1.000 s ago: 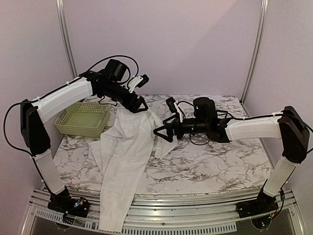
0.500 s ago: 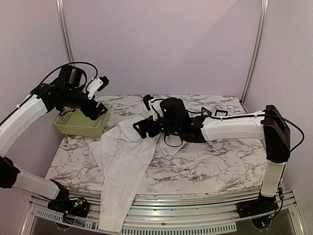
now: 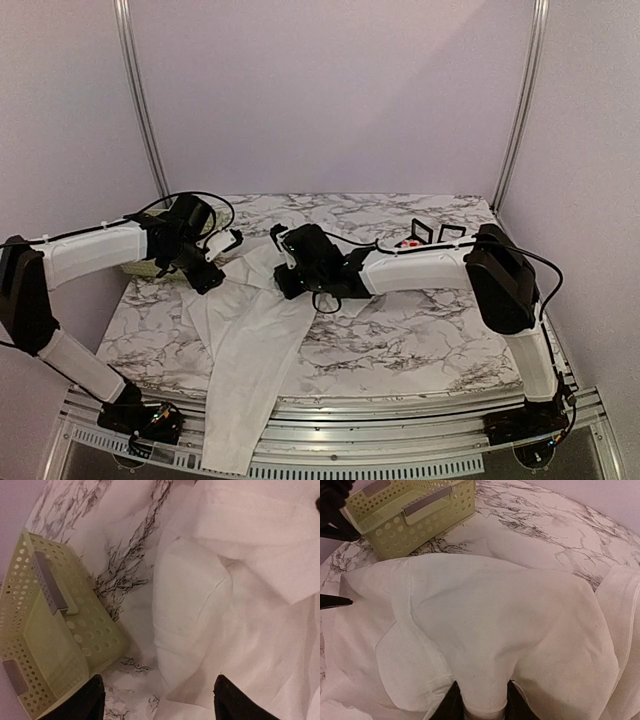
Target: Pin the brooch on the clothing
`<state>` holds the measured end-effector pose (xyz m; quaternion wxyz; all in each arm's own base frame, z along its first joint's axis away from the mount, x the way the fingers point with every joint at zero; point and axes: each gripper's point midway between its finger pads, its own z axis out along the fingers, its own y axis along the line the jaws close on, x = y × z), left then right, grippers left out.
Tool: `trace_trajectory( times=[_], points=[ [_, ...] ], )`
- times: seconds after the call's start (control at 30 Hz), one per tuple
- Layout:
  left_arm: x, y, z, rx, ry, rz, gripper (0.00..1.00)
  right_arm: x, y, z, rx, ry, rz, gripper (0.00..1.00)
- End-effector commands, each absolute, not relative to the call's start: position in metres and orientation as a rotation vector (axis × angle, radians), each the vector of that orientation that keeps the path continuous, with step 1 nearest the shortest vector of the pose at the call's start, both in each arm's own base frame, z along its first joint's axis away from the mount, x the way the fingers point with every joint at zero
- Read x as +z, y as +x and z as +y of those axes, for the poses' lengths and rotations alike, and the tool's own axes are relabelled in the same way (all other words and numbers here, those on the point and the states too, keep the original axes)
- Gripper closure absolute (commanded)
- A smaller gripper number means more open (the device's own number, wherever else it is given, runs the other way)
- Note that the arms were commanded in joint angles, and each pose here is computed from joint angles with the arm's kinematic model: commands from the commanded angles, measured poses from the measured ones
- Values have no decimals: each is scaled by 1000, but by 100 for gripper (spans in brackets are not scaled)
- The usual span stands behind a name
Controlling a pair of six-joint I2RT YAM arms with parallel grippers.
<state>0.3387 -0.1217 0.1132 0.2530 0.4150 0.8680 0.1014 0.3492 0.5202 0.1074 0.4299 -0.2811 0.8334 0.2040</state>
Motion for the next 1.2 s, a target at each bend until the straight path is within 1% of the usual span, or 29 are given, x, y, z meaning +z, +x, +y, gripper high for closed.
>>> trace_trajectory(
  times=[0.0, 0.03, 0.1, 0.13, 0.17, 0.2, 0.23, 0.27, 0.33, 0.4, 0.5, 0.6, 0.7, 0.73, 0.83, 0.97, 1.03, 1.1, 1.17],
  points=[
    [105, 363, -135, 311, 1130, 2352, 30, 106, 356, 498, 372, -672, 2101, 90],
    [100, 364, -136, 304, 1143, 2362, 31, 109, 358, 491, 367, -666, 2103, 99],
    [92, 367, -136, 318, 1157, 2376, 33, 123, 360, 480, 388, -653, 2097, 100],
    [90, 368, -135, 330, 1158, 2380, 38, 132, 361, 473, 401, -647, 2088, 100],
    [88, 370, -135, 339, 1160, 2382, 49, 136, 362, 466, 406, -641, 2089, 100],
    [88, 371, -135, 345, 1159, 2381, 64, 148, 364, 458, 419, -632, 2076, 100],
    [90, 373, -135, 349, 1152, 2379, 88, 152, 367, 450, 416, -634, 2075, 100],
    [95, 374, -135, 350, 1139, 2372, 100, 159, 368, 443, 425, -633, 2070, 100],
    [119, 379, -136, 345, 1106, 2333, 100, 177, 372, 426, 451, -626, 2052, 100],
    [169, 386, -130, 388, 1013, 2242, 100, 198, 374, 411, 485, -618, 2023, 100],
    [263, 387, -114, 426, 858, 2062, 100, 255, 372, 386, 551, -616, 1917, 100],
    [349, 372, -95, 434, 728, 1946, 100, 317, 358, 364, 644, -643, 1786, 100],
    [421, 353, -72, 424, 595, 1875, 100, 364, 337, 351, 705, -693, 1669, 100],
    [437, 345, -68, 414, 573, 1851, 100, 372, 331, 350, 712, -720, 1639, 100],
    [472, 323, -61, 384, 526, 1809, 100, 398, 319, 346, 726, -750, 1570, 100],
    [498, 294, -59, 310, 515, 1761, 100, 411, 325, 341, 698, -721, 1534, 100],
    [495, 281, -69, 231, 567, 1761, 100, 414, 334, 343, 687, -700, 1520, 100],
    [489, 273, -74, 188, 600, 1770, 100, 419, 356, 347, 656, -662, 1515, 100],
    [487, 272, -71, 199, 590, 1773, 100, 445, 384, 345, 626, -586, 1445, 100]
  ],
)
